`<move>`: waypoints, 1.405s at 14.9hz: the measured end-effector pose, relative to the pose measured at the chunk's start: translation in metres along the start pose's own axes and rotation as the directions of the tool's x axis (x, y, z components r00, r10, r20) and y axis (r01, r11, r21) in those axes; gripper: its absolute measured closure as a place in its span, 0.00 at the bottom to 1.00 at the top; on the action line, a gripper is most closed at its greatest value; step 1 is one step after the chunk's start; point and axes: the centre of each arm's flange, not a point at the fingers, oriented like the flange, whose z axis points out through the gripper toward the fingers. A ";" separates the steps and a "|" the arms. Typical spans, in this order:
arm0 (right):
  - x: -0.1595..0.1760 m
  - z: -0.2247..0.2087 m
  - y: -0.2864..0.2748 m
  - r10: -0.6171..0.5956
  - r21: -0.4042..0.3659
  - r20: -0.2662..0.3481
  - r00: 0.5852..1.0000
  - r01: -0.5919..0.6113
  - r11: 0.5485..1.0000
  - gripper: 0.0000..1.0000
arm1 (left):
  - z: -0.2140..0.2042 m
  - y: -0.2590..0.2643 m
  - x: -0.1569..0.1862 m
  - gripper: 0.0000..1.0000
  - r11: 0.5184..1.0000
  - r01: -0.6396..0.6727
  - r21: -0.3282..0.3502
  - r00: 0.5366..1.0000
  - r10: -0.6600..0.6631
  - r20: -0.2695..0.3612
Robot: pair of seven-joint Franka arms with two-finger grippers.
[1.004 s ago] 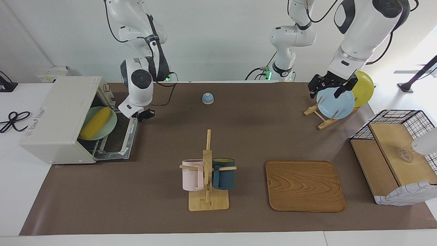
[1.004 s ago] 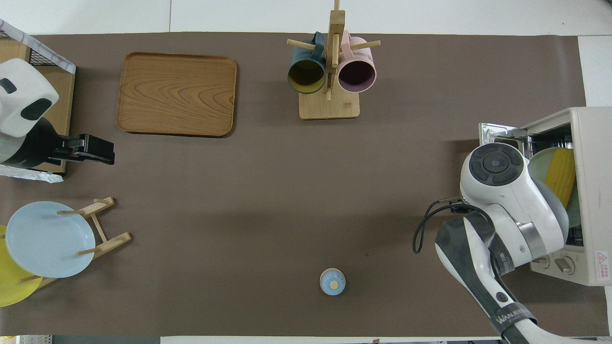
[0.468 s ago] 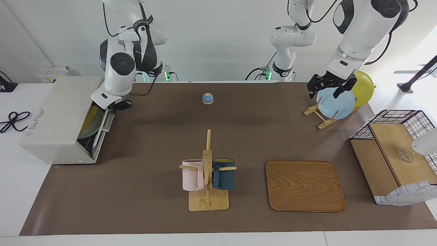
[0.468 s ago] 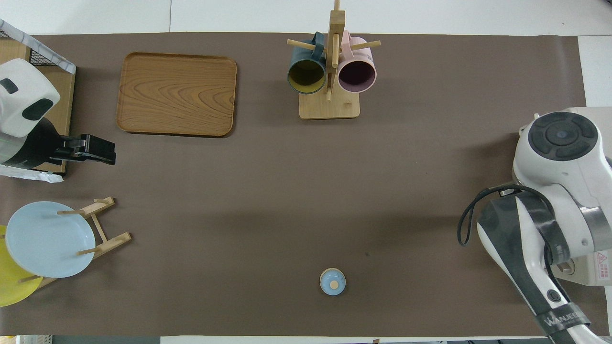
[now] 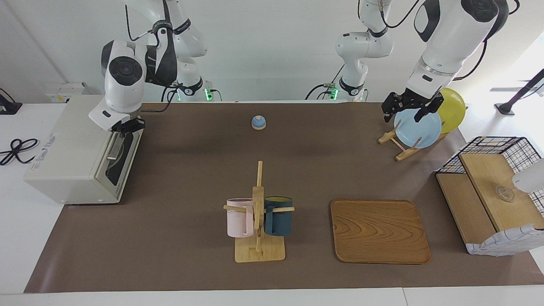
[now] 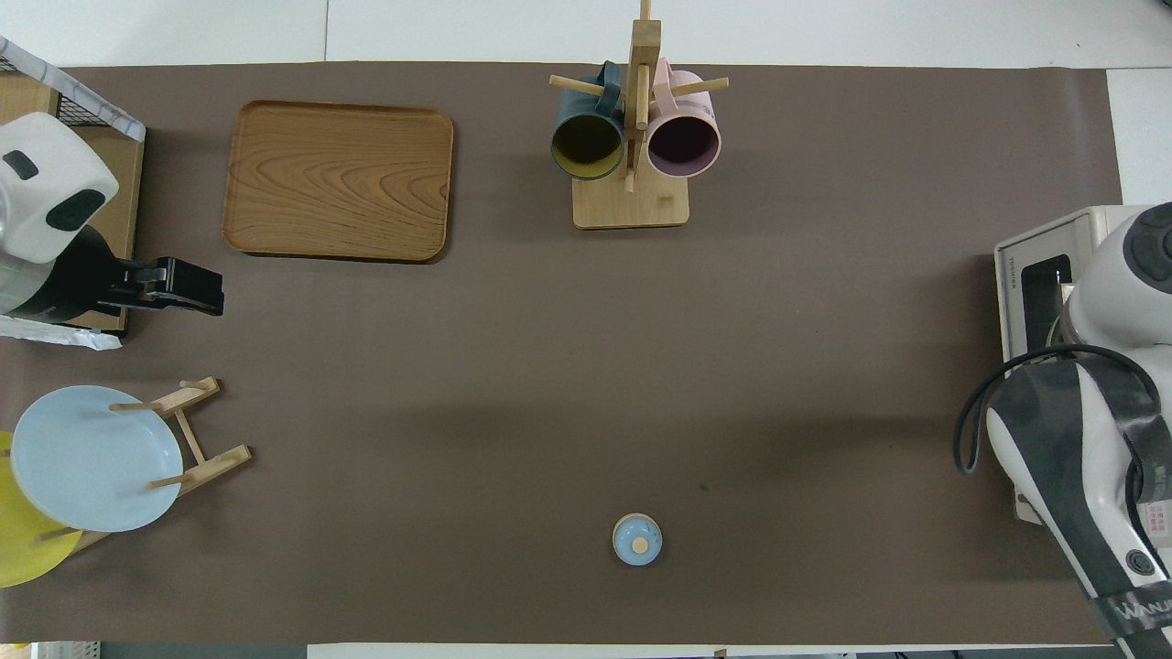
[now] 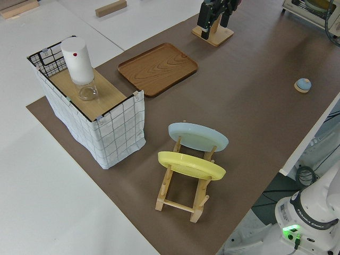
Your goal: Put corn in oven
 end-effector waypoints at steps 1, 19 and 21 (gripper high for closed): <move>0.001 -0.002 0.002 0.001 -0.001 -0.005 1.000 -0.001 1.000 0.99 | 0.000 0.000 0.000 0.00 1.000 0.000 0.000 1.000 0.000 0.000; 0.020 -0.132 -0.009 0.075 0.408 -0.090 0.993 -0.031 0.912 0.19 | 0.000 0.000 0.000 0.00 1.000 0.000 0.000 1.000 0.000 -0.003; 0.019 -0.135 -0.007 0.081 0.408 -0.098 0.992 -0.034 0.912 0.01 | 0.000 -0.002 0.000 0.00 1.000 0.003 -0.001 1.000 -0.003 -0.003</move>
